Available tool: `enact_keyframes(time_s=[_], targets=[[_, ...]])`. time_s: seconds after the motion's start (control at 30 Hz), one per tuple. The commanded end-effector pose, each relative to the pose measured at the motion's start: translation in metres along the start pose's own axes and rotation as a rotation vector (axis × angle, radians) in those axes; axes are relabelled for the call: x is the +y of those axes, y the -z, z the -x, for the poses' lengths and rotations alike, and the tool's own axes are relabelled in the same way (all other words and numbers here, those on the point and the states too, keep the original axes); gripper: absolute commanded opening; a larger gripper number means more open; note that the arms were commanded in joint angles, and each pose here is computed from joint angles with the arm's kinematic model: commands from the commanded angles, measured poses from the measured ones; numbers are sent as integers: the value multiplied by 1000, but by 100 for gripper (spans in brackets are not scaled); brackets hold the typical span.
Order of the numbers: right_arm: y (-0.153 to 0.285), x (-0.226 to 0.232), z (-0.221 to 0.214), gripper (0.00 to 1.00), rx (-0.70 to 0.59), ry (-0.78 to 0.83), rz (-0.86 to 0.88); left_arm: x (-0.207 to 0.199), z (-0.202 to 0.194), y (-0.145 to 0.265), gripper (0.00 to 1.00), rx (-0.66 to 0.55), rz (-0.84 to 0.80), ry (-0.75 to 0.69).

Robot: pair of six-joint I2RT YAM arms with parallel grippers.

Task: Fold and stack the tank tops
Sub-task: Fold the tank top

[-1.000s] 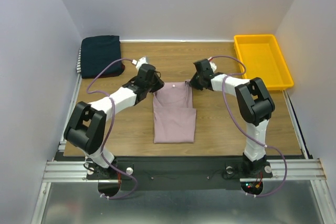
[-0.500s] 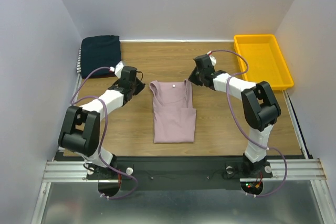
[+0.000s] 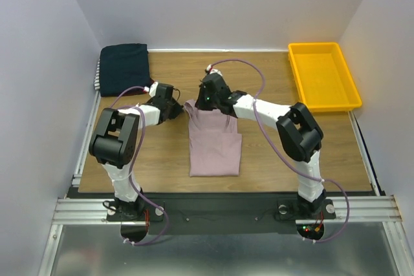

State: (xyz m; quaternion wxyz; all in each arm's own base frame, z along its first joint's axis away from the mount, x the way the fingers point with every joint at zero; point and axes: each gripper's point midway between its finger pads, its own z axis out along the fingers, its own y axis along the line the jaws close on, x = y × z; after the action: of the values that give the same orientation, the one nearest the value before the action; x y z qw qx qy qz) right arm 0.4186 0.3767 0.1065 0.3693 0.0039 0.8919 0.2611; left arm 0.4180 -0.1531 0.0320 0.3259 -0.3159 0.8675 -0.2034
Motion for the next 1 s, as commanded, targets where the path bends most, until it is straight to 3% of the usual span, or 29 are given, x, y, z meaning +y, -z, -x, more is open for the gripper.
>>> enact_keyframes(time_s=[0.0,0.27,0.97], targets=[[-6,35,-6,9,7,114,93,-28,12,0,10,-9,-89,-3],[-18,39,-8,12,-1,145,80,-45,13,-3,10,13,-146,-7],[-37,-31,-8,11,-31,13,-130,-88,8,15,9,17,-280,-76]])
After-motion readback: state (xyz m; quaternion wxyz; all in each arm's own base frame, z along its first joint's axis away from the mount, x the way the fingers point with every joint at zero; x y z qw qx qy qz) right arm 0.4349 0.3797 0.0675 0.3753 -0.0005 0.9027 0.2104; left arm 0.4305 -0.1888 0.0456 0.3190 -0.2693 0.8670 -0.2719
